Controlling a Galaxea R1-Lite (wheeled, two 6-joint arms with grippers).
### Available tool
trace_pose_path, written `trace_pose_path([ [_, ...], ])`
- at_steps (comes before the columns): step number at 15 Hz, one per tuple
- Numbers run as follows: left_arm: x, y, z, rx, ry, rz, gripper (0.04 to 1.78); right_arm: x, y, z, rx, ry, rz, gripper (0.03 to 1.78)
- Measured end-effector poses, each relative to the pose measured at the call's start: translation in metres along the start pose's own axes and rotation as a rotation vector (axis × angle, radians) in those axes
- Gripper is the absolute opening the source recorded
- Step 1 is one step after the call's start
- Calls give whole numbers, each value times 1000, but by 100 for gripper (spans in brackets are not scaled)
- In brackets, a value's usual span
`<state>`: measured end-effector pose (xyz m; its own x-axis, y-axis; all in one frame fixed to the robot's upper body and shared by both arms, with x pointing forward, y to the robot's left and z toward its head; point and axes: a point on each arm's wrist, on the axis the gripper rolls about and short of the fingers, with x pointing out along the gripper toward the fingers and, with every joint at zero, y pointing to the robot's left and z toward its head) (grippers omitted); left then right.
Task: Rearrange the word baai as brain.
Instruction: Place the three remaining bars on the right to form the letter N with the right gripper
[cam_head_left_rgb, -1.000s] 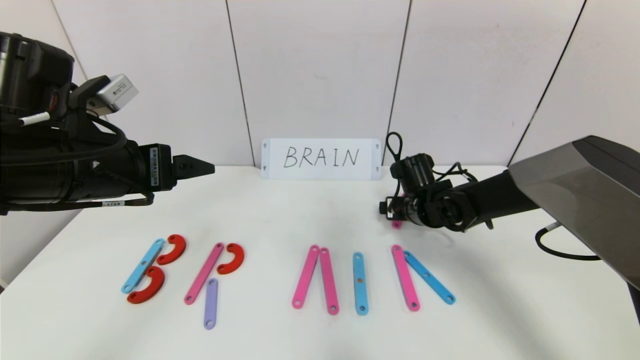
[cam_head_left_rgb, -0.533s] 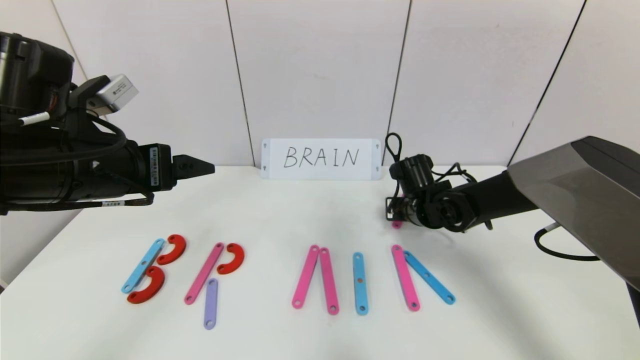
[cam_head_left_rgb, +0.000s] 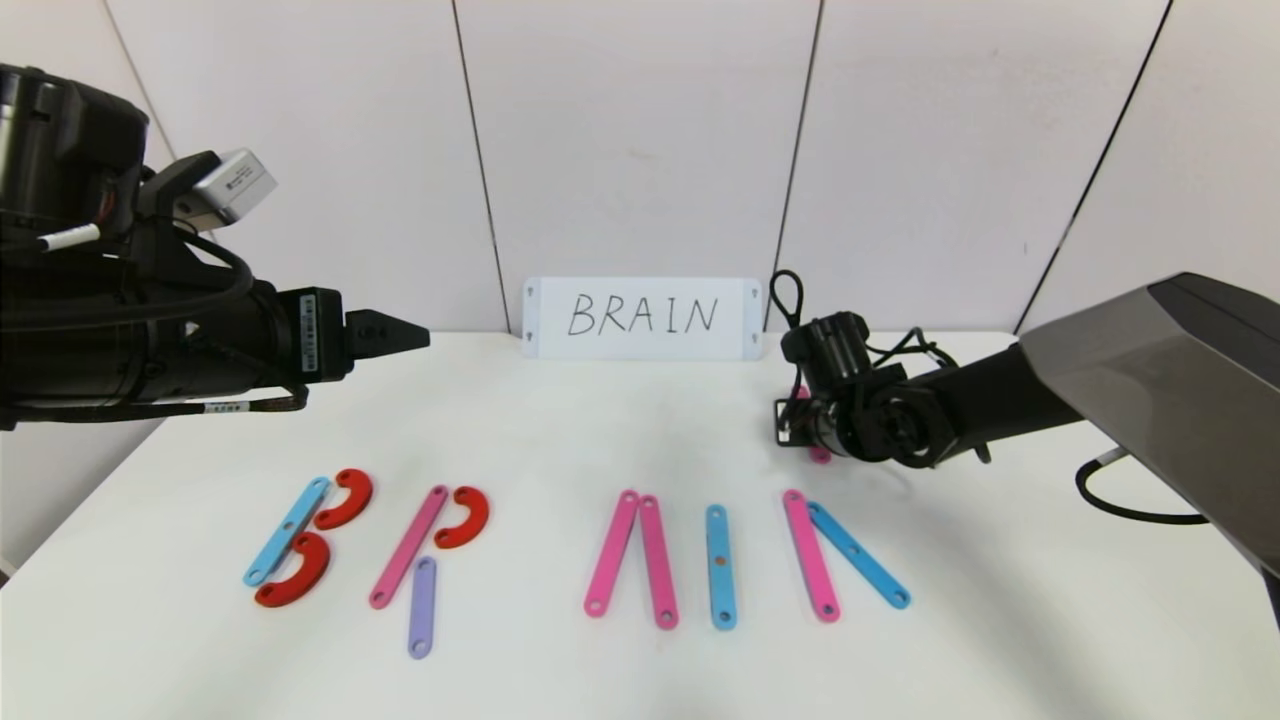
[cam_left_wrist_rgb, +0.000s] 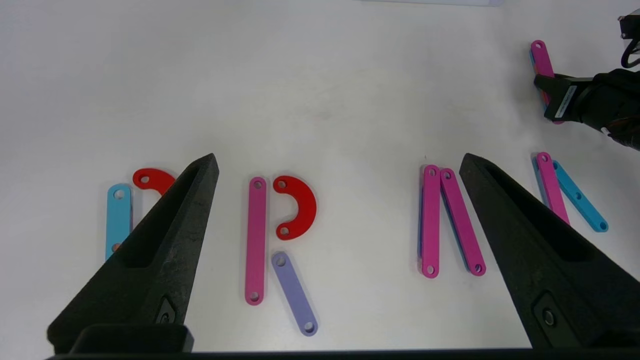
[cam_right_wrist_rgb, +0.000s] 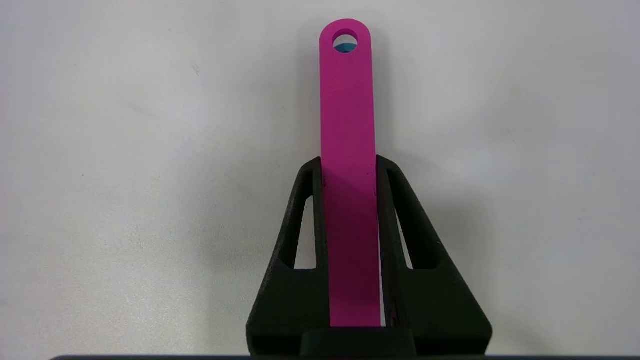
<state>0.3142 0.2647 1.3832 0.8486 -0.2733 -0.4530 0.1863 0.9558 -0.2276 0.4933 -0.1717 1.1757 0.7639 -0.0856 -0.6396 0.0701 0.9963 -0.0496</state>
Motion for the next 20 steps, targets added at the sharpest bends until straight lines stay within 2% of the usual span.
trace_pose_path([
  [5, 0, 0, 0, 0, 0, 0, 169, -9, -15, 12, -4, -16, -17, 30],
  [6, 0, 0, 0, 0, 0, 0, 169, -15, -22, 18, -5, -22, -26, 30],
  [9, 0, 0, 0, 0, 1, -1, 169, -37, -47, 29, 4, 25, -68, 30],
  [11, 0, 0, -1, 0, 2, -1, 169, -57, -59, 28, 6, 43, -71, 30],
  [14, -1, 0, 0, 1, -1, -3, 169, -90, -71, 10, -5, 70, -65, 30],
  [16, -3, 0, 0, 1, -5, -4, 169, -116, -78, -6, -13, 83, -38, 30],
  [18, -3, 0, 0, 1, -5, -3, 169, -137, -85, -21, -10, 96, 29, 30],
  [20, -3, -1, 0, 1, -5, -5, 169, -150, -88, -35, 17, 89, 110, 30],
])
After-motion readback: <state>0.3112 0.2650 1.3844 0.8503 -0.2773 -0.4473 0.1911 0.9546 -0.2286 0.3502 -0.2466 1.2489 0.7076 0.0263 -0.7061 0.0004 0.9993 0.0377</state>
